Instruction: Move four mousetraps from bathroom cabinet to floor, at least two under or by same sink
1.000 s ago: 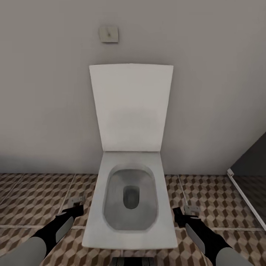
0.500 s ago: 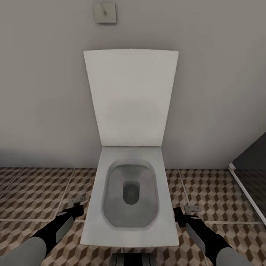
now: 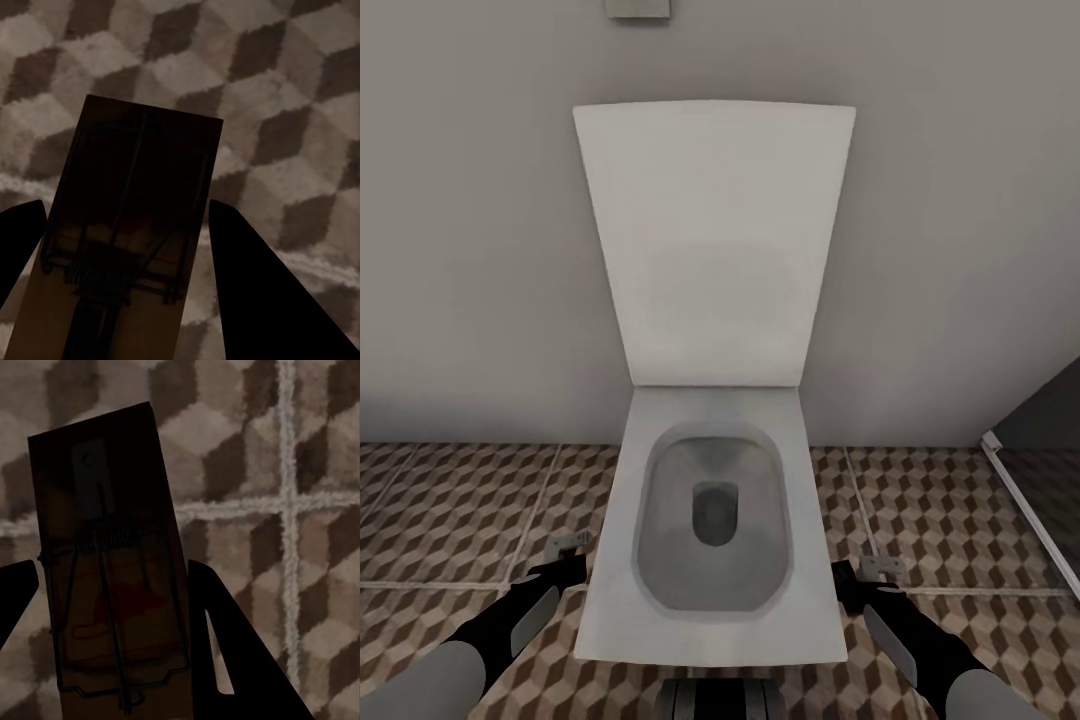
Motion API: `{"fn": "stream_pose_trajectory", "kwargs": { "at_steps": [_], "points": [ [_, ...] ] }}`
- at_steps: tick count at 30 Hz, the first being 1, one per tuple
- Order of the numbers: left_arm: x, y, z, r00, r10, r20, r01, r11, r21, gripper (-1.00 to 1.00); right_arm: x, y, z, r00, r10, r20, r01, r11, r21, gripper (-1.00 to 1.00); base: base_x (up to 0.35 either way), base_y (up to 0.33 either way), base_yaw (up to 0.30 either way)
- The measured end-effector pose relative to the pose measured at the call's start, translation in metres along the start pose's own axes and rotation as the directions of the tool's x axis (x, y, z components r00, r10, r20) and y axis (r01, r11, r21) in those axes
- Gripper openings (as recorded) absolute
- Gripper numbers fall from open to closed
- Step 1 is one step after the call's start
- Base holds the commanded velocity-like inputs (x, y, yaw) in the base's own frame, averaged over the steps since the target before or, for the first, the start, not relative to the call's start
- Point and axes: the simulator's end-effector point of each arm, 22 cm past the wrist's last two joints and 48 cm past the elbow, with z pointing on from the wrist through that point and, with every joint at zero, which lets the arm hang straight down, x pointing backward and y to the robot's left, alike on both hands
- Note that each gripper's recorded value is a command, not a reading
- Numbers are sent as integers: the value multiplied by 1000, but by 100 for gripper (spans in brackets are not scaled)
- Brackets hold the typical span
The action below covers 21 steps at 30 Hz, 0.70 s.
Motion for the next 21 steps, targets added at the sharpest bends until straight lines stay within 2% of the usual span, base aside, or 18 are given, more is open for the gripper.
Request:
{"fn": "stream_pose_trajectory", "kwargs": {
  "at_steps": [11,21],
  "points": [
    [0,0,0,1000,-1,0,1,1000,0,-100,0,0,0,1000,0,-1,0,1000,0,-100,0,0,0],
    [0,1,0,1000,-4,1,4,1000,-3,-100,1,0,0,1000,0,-1,0,1000,0,-100,0,57,0]
  ]
}}
